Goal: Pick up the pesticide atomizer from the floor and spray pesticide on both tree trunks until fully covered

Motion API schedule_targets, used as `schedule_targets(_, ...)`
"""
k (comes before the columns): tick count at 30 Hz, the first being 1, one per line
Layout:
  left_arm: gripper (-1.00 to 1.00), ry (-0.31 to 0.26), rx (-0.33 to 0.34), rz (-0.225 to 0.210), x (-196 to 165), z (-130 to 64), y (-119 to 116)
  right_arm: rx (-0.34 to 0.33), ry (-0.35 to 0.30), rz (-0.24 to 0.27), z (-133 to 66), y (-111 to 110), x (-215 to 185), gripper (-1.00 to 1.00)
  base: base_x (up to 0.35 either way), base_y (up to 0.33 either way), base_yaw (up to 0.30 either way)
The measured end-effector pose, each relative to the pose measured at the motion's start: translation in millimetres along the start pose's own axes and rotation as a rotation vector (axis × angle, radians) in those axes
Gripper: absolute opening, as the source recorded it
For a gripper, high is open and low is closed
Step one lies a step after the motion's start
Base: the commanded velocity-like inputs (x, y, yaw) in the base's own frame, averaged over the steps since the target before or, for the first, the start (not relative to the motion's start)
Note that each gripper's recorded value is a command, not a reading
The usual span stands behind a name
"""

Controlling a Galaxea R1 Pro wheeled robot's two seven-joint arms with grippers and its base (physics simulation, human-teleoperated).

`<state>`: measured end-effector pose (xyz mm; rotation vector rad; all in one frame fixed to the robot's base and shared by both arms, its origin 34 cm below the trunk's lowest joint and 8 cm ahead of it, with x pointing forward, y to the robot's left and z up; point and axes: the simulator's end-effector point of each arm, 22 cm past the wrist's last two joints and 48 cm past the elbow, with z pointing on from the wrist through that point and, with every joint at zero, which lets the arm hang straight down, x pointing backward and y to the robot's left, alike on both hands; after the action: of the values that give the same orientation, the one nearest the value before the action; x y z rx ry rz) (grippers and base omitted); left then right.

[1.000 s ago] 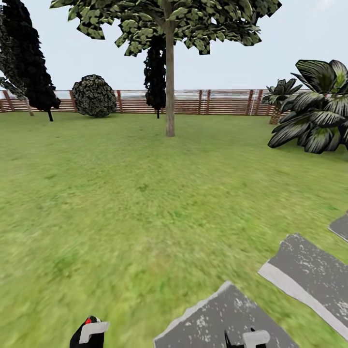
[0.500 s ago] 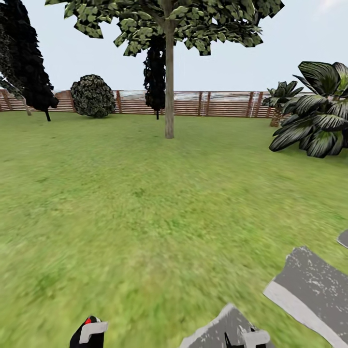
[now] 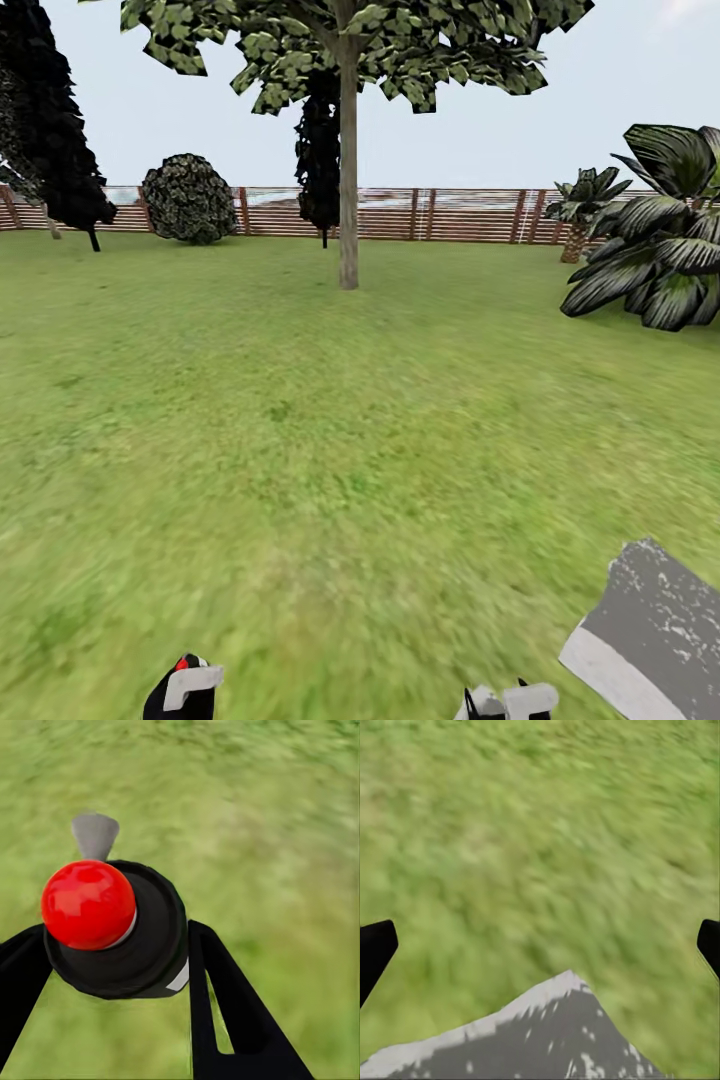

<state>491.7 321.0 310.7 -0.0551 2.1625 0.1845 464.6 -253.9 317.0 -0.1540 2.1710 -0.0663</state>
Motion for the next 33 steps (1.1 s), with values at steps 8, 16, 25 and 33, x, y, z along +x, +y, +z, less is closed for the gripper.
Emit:
schedule_targets(8, -1.0, 0.0, 0.0, 0.001, 0.0, 0.0, -0.1, 0.0, 0.0, 0.0, 0.0, 0.0, 0.0, 1.0, 0.339, -0.072, 0.0)
schedule_targets(16, -1.0, 0.0, 0.0, 0.001, 0.1, 0.0, -0.1, 0.0, 0.0, 0.001, 0.0, -0.1, 0.0, 1.0, 0.339, -0.072, 0.0)
schedule_targets(25, -1.0, 0.0, 0.0, 0.0, 0.1, -0.1, 0.0, 0.001, 0.0, 0.001, 0.0, -0.2, 0.0, 1.0, 0.339, -0.072, 0.0)
schedule_targets(33, -1.0, -0.001, 0.0, 0.0, -0.3, 0.1, 0.0, 0.0, 0.0, 0.001, 0.0, -0.1, 0.0, 1.0, 0.339, -0.072, 0.0)
